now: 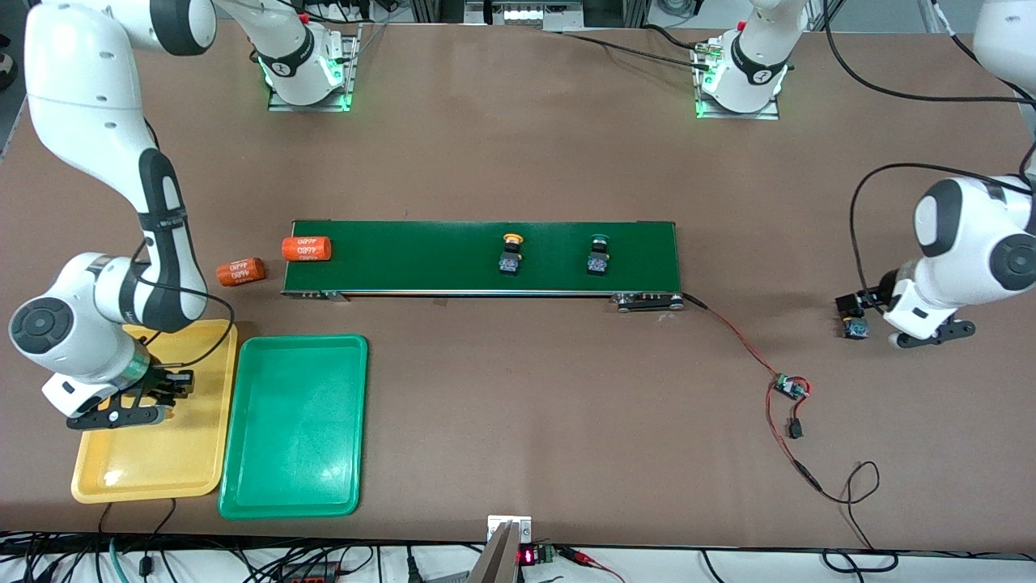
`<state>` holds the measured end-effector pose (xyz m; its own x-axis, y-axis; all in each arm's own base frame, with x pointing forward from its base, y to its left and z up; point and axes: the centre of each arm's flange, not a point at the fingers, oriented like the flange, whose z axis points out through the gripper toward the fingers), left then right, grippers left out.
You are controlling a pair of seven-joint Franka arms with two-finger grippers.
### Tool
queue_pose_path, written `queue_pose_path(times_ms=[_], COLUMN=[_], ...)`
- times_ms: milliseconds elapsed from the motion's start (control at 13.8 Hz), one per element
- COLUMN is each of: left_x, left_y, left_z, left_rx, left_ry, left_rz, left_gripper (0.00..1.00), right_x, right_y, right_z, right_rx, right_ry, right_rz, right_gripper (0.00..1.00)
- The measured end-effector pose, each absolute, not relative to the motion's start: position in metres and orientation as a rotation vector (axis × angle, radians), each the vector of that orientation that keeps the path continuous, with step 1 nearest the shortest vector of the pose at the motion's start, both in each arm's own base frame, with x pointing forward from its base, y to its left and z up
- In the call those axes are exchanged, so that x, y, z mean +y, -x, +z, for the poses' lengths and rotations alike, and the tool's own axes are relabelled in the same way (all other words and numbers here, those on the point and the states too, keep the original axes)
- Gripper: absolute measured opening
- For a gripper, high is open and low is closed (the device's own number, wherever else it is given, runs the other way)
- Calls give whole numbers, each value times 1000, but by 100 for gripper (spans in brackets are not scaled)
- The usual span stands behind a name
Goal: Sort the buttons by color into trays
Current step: 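Carry the yellow-capped button with the right gripper into the yellow tray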
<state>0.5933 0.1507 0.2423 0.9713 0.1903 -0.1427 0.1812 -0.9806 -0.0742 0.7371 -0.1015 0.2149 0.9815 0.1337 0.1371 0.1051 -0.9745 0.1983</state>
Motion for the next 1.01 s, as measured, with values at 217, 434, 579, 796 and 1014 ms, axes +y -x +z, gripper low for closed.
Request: queue_pose_path(times_ms=[217,434,579,796,1014], left_x=[178,181,179,176,173], left_y=[-597,-600,-600,-604,-605], left_z=[215,193,185,181,177], left_rx=[-211,-169,-161,-143,-62], left_ry=[3106,3134,3143,3150,3161], left_rz=[248,257,271,271,275], left_gripper=[100,100,100,100,96], right_x=[-129,-131,-129,-119,-87], right_y=[-735,-738,-741,-742,-737], right_z=[192,196,201,211,241], right_rx=[171,172,176,181,176], right_ry=[-2917,-2914,-2913,-2945,-3044], right_rz=[257,273,287,224,84], right_gripper=[43,48,67,87,100])
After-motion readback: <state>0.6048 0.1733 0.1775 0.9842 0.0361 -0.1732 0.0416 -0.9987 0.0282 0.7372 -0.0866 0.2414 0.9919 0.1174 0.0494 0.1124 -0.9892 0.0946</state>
